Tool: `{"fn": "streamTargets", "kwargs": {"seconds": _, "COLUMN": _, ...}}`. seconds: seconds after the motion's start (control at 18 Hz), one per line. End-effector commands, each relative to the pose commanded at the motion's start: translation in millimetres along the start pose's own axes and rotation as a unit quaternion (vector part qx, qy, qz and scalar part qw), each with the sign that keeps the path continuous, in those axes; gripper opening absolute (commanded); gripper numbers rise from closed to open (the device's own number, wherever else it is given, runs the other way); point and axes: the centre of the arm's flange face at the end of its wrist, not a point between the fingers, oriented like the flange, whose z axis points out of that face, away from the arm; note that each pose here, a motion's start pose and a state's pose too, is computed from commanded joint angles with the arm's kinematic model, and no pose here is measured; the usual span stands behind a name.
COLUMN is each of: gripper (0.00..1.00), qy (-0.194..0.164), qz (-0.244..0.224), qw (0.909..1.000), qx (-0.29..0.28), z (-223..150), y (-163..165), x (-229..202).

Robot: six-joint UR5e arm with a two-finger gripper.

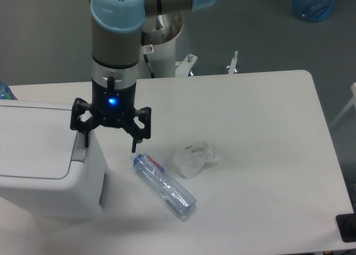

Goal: Open the trash can
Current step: 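Press the gripper down on the trash can lid to pop it open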

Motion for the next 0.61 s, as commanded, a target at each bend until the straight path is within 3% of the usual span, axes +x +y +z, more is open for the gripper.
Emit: {"fn": "streamTargets", "kwargs": {"seconds": 0.61, "gripper": 1.0, "qy": 0.0, "qz": -0.001, "qw": 1.0, "qx": -0.001, "z": 2.2, "y": 0.6, "x": -0.4}}
